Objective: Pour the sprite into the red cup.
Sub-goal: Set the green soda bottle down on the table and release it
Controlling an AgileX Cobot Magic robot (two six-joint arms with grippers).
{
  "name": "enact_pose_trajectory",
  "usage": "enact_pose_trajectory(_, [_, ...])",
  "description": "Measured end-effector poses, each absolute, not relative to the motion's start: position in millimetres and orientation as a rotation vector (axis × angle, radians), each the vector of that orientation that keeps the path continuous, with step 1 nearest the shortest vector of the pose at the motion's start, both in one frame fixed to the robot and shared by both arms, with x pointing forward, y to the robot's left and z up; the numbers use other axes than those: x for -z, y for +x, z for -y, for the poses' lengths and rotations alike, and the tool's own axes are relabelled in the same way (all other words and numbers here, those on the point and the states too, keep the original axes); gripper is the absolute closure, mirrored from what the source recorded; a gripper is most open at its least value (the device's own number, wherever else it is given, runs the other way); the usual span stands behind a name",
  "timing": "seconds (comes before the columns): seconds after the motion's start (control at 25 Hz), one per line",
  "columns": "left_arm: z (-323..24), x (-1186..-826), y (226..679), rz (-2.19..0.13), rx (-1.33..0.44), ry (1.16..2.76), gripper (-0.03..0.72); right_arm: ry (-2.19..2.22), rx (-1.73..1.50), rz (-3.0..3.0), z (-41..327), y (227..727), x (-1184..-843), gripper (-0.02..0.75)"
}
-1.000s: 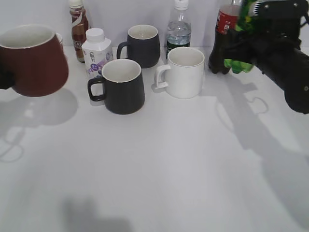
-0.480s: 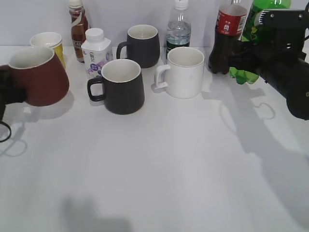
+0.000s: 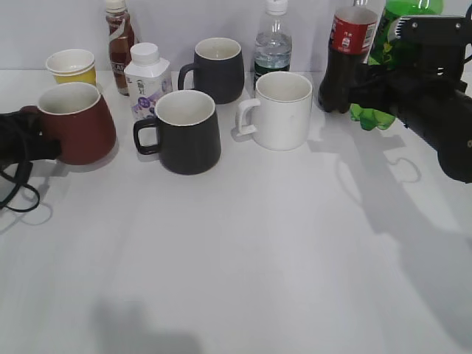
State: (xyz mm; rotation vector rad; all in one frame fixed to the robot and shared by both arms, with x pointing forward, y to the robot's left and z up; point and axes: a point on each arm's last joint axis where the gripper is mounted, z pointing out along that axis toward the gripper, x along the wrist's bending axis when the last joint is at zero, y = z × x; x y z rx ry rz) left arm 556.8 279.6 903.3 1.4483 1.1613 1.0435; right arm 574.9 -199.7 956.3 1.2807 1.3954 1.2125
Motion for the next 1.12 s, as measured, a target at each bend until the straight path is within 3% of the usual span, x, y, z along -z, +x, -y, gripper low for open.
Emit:
enact_pose_trajectory(0.56, [-278,-889,565,-1.152,-1.039,1.474,0.615,1.289,-1.196,-1.441,198,575,-951,0.345])
enact_pose_trajectory(0.88, [-276,-893,566,-1.114,-1.032,1.451,0.406,1.194,-1.171,-1.539,191,580,-915,0.345])
enact_pose_trajectory(1.12, [-276,-889,556,-1.119,-1.02,1.452,0.379,1.161,-1.209,-1.466,191,583,-898,0.345])
